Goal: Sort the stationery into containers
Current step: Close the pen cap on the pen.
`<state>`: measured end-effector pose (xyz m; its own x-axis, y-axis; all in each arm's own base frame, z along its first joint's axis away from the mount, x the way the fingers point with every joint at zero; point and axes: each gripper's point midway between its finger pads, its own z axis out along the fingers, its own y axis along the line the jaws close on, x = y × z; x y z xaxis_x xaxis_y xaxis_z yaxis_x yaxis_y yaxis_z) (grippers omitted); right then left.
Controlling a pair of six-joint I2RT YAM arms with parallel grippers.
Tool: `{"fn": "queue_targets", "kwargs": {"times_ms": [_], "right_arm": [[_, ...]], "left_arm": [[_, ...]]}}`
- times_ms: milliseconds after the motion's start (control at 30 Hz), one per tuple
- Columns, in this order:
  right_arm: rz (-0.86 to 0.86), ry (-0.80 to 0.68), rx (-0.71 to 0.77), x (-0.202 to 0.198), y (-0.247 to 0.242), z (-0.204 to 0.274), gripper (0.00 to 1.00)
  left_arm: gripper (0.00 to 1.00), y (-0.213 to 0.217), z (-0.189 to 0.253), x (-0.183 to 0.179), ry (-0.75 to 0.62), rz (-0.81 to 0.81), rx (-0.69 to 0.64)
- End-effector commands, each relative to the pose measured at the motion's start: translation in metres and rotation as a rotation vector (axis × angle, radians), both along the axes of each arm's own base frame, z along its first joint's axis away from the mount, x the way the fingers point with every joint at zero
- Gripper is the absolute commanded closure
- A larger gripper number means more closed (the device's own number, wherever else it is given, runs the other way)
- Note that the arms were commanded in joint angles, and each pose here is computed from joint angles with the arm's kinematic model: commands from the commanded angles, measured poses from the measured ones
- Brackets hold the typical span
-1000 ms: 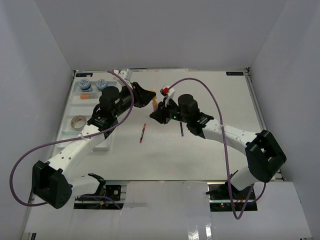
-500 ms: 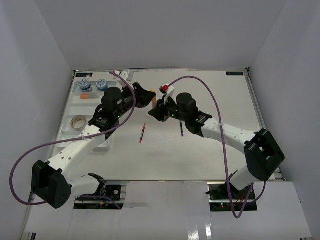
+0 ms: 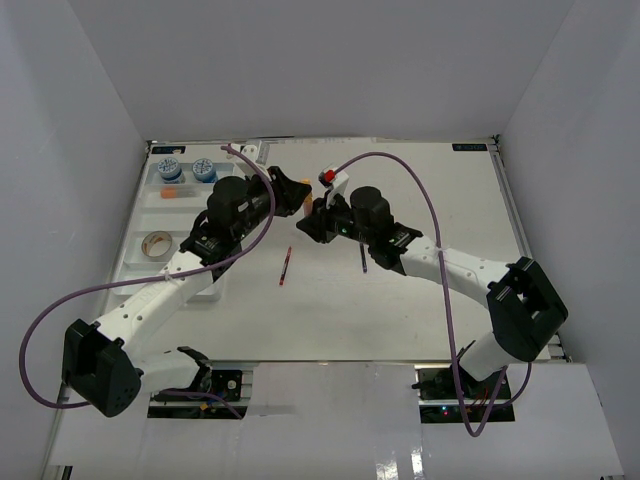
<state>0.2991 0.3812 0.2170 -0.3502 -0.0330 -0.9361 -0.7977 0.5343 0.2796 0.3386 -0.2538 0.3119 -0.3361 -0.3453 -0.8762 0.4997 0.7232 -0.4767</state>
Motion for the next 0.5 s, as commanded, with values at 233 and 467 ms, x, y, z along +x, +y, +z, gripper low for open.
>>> {"fn": "queue_targets", "kwargs": {"times_ms": [233, 467], "right_arm": [[-0.078, -0.105, 0.114, 0.019, 0.005, 0.048, 0.92], [-0.084, -0.113, 0.127, 0.021, 0.006, 0.049, 0.92]], "left_arm": [[0.9, 0.007, -0.011, 0.005, 0.052, 0.08, 0.056], [0.85, 0.011, -0.026, 0.005, 0.119, 0.112, 0.08]]}}
